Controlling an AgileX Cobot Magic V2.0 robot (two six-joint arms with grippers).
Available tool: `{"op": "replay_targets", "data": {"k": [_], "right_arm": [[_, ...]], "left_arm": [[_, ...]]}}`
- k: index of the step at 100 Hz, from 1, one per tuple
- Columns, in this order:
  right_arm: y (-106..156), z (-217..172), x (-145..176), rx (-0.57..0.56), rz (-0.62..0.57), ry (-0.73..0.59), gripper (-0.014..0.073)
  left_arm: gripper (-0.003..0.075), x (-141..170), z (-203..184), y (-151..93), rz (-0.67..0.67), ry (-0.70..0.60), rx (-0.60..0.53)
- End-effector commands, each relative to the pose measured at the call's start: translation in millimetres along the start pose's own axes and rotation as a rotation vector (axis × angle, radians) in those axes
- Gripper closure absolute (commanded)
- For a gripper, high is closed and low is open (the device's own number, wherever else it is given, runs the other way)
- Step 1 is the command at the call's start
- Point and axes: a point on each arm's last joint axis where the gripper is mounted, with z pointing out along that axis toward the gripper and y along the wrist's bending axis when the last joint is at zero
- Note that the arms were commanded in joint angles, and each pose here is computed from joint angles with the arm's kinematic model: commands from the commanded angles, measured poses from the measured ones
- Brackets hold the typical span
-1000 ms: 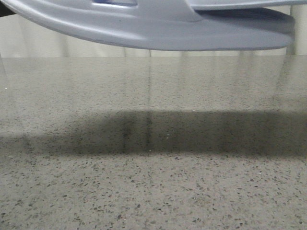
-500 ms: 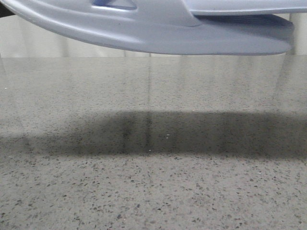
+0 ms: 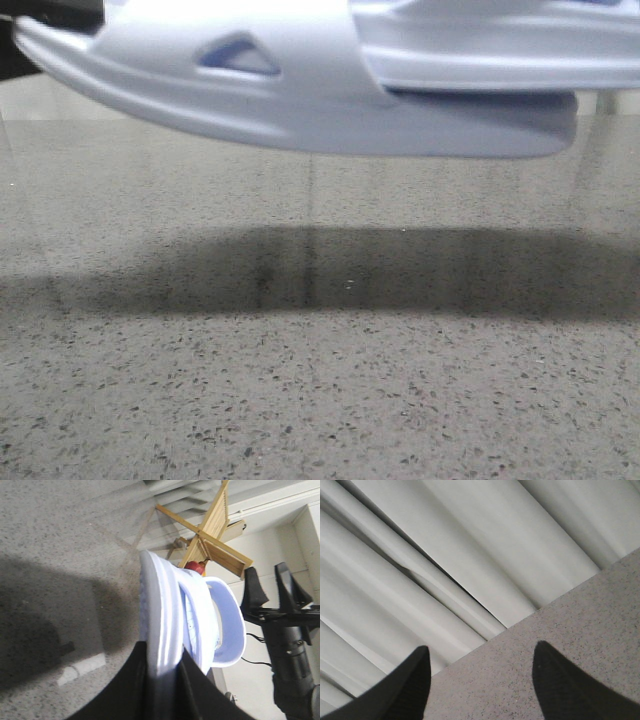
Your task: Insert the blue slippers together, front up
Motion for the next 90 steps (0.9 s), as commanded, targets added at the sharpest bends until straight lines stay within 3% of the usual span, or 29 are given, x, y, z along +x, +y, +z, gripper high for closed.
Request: {"op": "replay_targets", "data": {"k": [1,39,90], "right_arm": [[7.3,-2.5,-14.2,-0.016,-0.033,-0.073,0.0207],[7.5,-2.5,-13.6,-0.018,-0.033,-0.066,0.0207],[7.5,-2.5,-13.6,-0.018,-0.033,-0.066,0.0207]], "left_arm": [[0.0704,-9.2,2.9,-11.2,0.020,-0.035,0.102],[0.0704,-18.8,12.7,15.9,0.003,-0.048,0.027],[0.0704,-19.0,12.7,21.3,0.005,-0.051,-0.032]]}}
